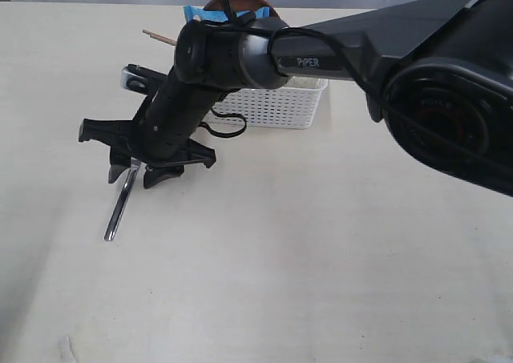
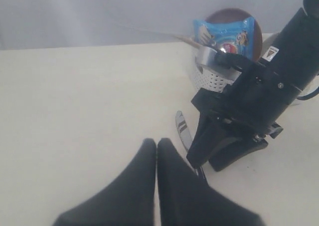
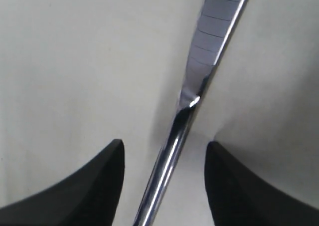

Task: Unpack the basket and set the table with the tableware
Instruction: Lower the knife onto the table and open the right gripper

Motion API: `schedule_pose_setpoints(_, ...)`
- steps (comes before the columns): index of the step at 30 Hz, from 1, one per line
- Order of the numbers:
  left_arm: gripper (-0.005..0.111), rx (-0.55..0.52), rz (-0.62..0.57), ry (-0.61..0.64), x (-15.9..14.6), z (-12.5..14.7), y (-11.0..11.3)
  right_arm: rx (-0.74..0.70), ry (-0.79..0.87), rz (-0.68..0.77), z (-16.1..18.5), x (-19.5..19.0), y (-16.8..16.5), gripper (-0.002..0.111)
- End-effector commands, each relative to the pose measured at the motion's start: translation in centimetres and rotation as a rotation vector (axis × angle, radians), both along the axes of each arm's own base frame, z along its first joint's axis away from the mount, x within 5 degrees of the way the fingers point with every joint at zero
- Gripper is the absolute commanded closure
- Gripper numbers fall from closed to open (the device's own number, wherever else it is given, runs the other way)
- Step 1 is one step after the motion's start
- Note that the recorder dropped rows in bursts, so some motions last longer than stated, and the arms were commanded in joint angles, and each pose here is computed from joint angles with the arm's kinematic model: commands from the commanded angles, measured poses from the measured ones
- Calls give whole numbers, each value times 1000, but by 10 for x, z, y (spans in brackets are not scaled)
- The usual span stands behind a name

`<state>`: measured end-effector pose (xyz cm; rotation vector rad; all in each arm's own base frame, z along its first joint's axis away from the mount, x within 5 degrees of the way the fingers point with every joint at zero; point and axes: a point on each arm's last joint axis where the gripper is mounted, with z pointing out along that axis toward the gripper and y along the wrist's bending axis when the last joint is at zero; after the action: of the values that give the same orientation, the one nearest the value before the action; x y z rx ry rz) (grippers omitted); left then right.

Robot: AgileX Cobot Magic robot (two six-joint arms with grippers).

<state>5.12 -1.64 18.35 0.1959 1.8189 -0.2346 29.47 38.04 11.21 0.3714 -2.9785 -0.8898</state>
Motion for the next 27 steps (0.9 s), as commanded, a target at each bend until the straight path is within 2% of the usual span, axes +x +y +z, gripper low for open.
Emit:
schedule_pose_setpoints(1, 107, 3, -5, -2, 0, -1, 0, -13, -85, -5, -9, 10, -5, 59)
schedule_pose_setpoints(8, 107, 1, -5, -2, 0, -1, 0, 18, -161, -38, -7, 18, -3, 59)
schedule_pose_setpoints(27, 107, 1, -5, -2, 0, -1, 0, 20, -209, -52, -21, 23, -1, 59)
